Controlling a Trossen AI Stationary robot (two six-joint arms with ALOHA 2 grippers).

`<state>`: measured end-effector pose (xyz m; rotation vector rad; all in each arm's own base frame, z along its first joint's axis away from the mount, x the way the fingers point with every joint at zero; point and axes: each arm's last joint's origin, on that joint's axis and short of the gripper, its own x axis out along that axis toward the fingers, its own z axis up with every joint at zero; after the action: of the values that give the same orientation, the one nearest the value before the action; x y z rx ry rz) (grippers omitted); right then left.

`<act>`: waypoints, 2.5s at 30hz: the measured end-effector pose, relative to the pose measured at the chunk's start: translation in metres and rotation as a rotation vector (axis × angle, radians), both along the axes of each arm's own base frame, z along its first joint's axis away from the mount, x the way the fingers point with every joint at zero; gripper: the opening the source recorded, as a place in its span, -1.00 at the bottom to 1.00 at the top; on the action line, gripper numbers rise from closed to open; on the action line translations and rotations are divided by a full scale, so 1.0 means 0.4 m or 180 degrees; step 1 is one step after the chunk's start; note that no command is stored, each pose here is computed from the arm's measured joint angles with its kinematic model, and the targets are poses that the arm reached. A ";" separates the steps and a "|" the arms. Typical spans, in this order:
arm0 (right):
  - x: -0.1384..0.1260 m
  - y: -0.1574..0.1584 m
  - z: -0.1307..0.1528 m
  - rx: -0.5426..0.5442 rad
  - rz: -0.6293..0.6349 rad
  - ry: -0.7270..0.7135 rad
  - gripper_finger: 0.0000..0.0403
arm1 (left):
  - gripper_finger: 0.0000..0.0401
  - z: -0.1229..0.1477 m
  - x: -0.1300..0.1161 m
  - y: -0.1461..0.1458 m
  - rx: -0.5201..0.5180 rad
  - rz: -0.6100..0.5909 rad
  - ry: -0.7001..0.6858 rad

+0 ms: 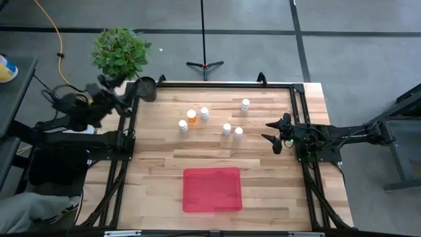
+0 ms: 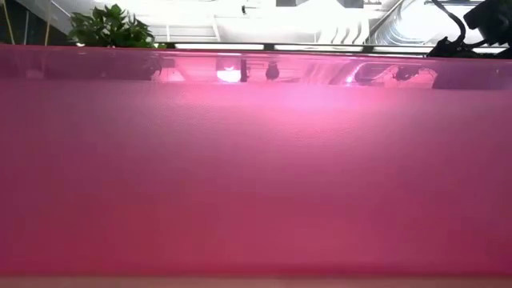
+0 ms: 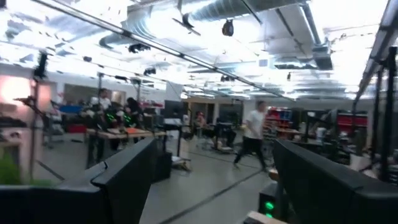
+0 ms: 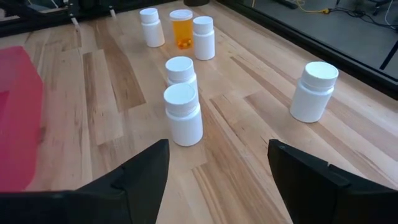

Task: Pick and place pill bottles into a basket
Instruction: Put the white pill bottle into the pink bin

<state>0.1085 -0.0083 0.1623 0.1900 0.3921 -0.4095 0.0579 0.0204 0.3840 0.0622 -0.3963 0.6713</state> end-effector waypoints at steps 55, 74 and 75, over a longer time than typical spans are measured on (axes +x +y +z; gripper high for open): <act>-0.003 0.005 -0.009 0.0295 0.0087 0.0050 0.31 | 0.21 0.456 0.066 0.012 0.0236 0.0389 0.2966; -0.005 0.004 -0.014 0.0356 0.0048 0.0095 0.31 | 0.05 0.260 0.256 0.022 -0.0504 0.0038 0.4181; -0.006 0.005 -0.014 0.0396 0.0033 0.0093 0.31 | 0.05 0.240 0.267 0.023 -0.0517 0.0043 0.4301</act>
<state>0.1062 -0.0065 0.1566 0.3032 0.4474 -0.3783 0.1647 0.0296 0.4798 0.3375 0.9559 0.5404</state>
